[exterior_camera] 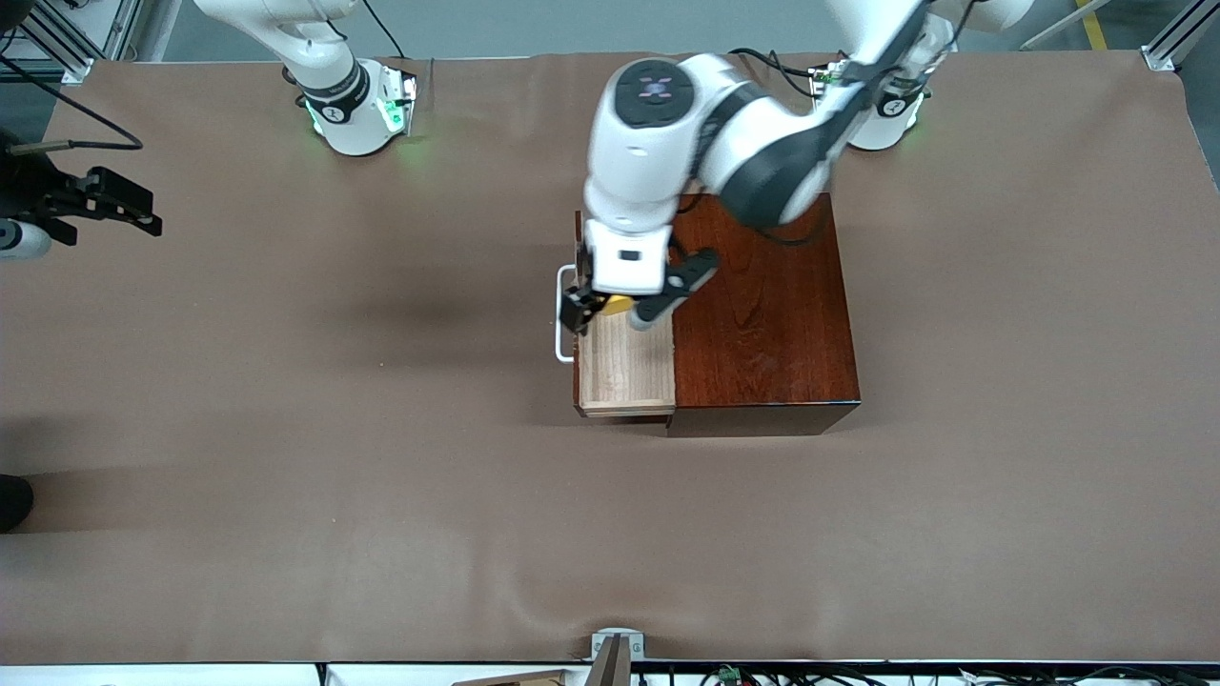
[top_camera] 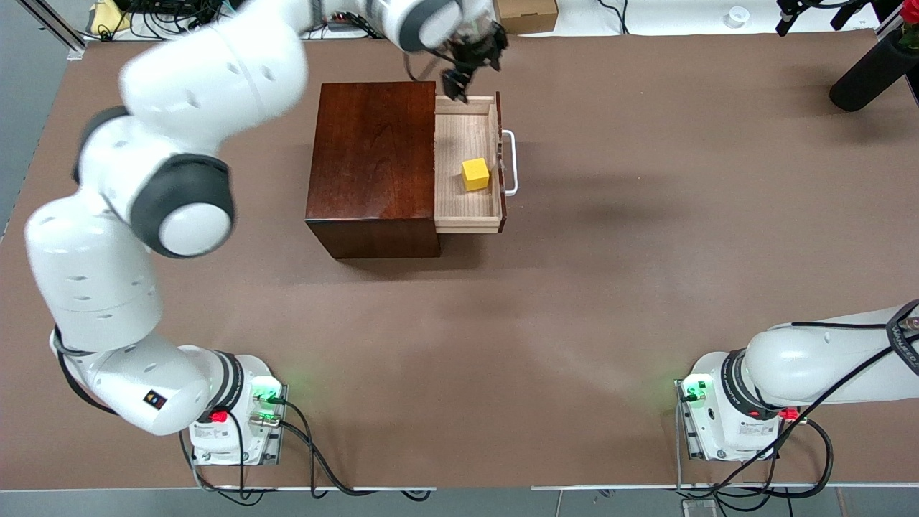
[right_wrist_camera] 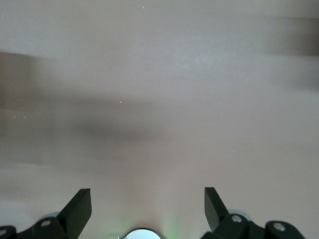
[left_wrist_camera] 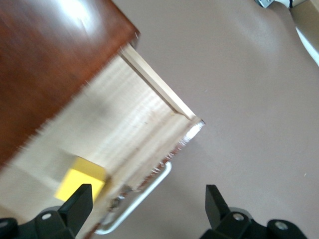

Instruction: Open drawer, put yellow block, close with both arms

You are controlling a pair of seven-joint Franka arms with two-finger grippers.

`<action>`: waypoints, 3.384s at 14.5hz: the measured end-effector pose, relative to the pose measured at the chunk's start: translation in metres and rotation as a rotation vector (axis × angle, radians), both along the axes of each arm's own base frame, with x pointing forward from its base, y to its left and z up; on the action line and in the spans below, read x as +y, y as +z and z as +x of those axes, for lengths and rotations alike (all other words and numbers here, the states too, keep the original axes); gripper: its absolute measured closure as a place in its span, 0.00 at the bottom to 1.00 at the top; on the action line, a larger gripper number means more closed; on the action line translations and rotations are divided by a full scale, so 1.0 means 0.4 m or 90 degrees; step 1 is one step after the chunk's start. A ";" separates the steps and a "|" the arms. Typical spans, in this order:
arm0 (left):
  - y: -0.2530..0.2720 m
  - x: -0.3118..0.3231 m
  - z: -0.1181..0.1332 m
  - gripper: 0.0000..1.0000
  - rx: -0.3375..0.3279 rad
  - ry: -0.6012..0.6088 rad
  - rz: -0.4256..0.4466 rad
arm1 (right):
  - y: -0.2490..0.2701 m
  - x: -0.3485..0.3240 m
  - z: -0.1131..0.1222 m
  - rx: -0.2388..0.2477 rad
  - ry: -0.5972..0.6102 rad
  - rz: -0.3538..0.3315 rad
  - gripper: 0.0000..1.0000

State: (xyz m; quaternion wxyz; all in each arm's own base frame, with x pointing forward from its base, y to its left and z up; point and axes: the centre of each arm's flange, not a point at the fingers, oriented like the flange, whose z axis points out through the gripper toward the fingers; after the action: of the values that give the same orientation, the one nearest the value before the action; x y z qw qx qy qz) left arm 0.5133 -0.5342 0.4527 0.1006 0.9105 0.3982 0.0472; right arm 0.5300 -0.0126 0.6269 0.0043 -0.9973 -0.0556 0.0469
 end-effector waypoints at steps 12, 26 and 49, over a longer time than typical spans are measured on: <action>-0.313 -0.291 -0.140 0.00 -0.084 0.104 -0.017 | 0.011 0.008 0.010 -0.033 0.009 0.026 0.00; -0.407 -0.239 -0.151 0.00 -0.025 0.179 0.130 | 0.015 0.010 0.009 -0.034 0.010 0.023 0.00; -0.271 -0.100 -0.090 0.00 0.035 0.032 0.286 | 0.013 0.010 0.007 -0.029 0.010 0.023 0.00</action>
State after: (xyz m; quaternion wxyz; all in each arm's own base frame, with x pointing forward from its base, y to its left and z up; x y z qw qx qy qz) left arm 0.4774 -0.5740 0.3442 -0.1171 0.9009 0.4025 0.1123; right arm 0.5327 -0.0087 0.6322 0.0208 -0.9974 -0.0645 0.0229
